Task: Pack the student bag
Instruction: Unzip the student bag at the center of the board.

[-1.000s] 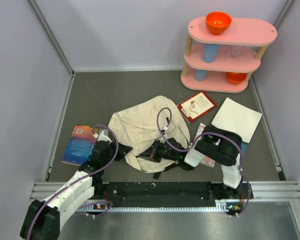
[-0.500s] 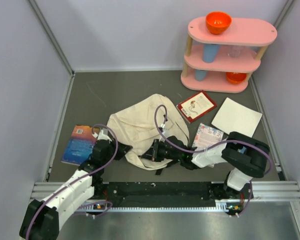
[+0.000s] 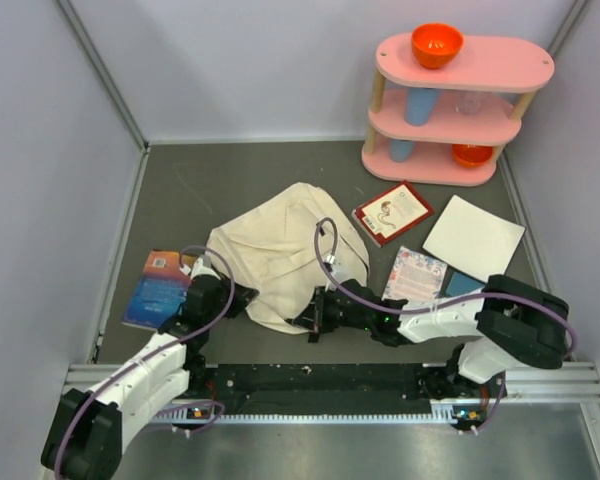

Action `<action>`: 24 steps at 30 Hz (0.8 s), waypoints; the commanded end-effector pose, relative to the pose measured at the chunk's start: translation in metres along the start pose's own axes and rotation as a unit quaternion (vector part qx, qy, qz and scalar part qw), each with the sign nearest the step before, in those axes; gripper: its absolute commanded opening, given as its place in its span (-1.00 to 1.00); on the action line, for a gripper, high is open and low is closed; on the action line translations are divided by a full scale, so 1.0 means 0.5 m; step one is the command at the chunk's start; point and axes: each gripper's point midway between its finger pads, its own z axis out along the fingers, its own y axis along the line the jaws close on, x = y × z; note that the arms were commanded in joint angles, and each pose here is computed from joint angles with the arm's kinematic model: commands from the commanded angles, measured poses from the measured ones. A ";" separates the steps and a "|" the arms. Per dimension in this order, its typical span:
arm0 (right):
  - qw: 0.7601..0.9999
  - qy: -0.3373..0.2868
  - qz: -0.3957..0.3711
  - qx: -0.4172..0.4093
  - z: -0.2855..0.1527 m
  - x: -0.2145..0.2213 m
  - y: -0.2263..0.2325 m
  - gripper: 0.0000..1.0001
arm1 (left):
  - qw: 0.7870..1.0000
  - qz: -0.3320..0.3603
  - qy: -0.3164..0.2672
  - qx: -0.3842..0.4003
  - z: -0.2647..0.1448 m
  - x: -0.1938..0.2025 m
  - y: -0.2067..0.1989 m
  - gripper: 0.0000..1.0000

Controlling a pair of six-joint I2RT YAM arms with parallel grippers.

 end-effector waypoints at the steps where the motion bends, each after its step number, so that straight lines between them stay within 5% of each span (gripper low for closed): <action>1: 0.999 -0.013 -0.033 0.007 -0.034 -0.005 0.007 -1.00 | 0.997 0.013 -0.077 -0.007 0.006 -0.086 -0.019 -1.00; 21: 0.993 -0.017 -0.101 0.063 -0.082 0.001 -0.059 -1.00 | 0.997 0.065 -0.050 0.014 0.003 -0.135 -0.040 -1.00; 24: 0.992 -0.022 -0.100 0.073 -0.082 -0.002 -0.069 -1.00 | 0.995 0.080 -0.046 0.024 -0.005 -0.131 -0.046 -0.71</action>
